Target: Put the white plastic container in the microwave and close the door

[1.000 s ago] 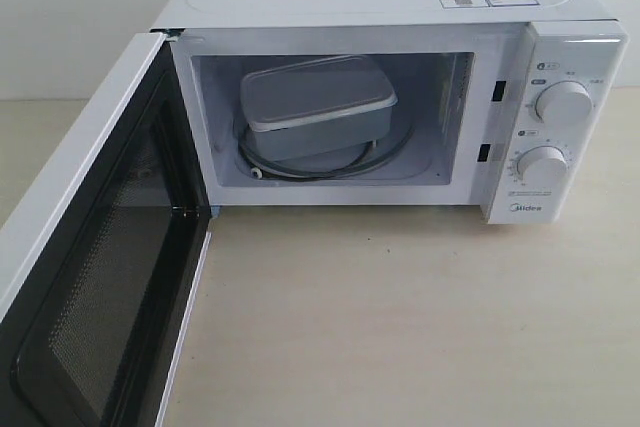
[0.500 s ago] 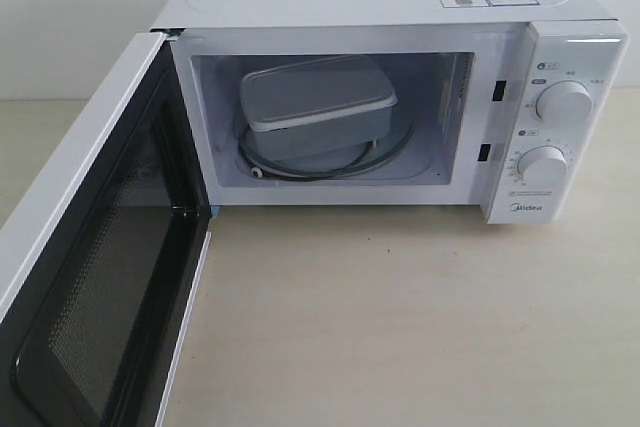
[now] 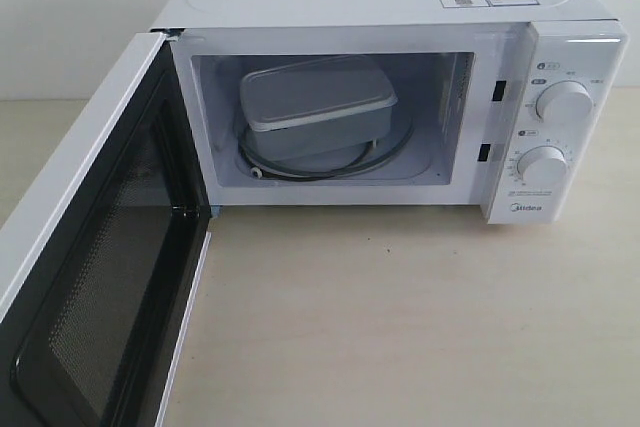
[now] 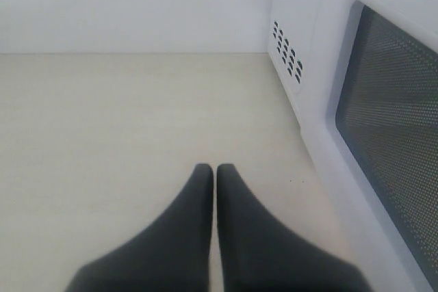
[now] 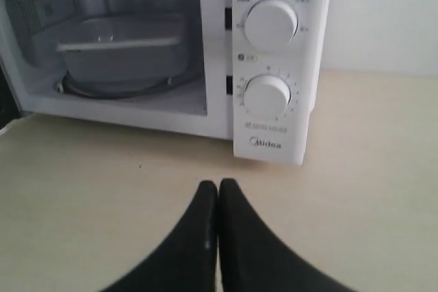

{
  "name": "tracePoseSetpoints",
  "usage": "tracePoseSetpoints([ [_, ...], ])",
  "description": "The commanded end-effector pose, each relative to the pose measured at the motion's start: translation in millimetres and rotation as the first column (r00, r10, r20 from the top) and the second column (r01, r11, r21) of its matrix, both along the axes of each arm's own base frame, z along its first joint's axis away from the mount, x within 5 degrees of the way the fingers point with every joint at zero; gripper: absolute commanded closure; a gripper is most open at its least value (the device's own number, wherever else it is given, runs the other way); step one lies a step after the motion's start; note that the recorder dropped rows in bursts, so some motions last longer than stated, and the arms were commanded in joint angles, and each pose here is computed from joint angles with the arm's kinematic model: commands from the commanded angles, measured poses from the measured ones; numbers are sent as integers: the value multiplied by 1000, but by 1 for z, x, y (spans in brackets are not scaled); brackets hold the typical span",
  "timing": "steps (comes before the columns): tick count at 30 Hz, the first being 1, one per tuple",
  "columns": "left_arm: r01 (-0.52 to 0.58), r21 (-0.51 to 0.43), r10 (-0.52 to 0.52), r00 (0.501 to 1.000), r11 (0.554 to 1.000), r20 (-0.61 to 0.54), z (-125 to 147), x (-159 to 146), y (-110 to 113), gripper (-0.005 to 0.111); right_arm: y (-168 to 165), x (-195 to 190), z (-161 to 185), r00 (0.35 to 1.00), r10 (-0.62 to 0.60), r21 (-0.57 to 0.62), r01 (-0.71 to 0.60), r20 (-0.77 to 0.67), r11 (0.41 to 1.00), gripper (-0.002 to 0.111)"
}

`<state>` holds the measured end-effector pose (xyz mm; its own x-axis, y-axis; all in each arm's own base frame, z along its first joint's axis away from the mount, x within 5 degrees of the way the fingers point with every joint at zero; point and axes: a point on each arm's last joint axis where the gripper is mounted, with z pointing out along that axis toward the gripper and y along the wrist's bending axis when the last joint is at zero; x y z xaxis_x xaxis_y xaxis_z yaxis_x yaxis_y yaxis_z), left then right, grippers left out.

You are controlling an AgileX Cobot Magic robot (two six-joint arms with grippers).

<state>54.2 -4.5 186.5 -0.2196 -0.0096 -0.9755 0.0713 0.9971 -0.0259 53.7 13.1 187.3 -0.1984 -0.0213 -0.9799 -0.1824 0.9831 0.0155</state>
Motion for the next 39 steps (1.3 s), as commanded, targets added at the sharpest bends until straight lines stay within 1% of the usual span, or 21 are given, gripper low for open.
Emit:
tracePoseSetpoints([
  [1,-1,4,1,1000,1000,3,-1,0,0,102,0,-1,-3,999,5,-13,-6,-34,1000,108],
  [4,-1,4,1,1000,1000,3,-1,0,0,102,0,-1,-3,999,5,-27,-6,-32,1000,108],
  [7,-2,4,2,1000,1000,7,-1,0,0,102,-3,-1,-3,1000,-8,-114,6,-11,993,108],
  [8,-2,4,2,1000,1000,7,-1,0,0,102,-3,0,-3,1000,-12,-110,11,-10,994,108],
  [10,-2,4,2,1000,1000,7,-1,0,0,102,-3,0,-3,999,-26,-48,25,-21,999,108],
  [16,-2,4,2,1000,1000,7,-1,0,0,102,-5,0,-3,996,-70,85,74,-49,994,108],
  [22,-2,4,2,1000,1000,7,-1,0,0,102,-5,0,-3,996,-71,90,76,-55,993,108],
  [26,-2,4,2,1000,1000,7,-1,0,0,102,-5,0,-3,996,-74,66,77,-51,995,108],
  [32,-2,4,2,1000,1000,7,-1,0,0,102,-14,0,-3,973,-225,49,227,-47,973,108],
  [39,-2,4,2,1000,1000,7,-1,0,0,102,-15,0,-3,969,-241,49,243,-47,969,108],
])
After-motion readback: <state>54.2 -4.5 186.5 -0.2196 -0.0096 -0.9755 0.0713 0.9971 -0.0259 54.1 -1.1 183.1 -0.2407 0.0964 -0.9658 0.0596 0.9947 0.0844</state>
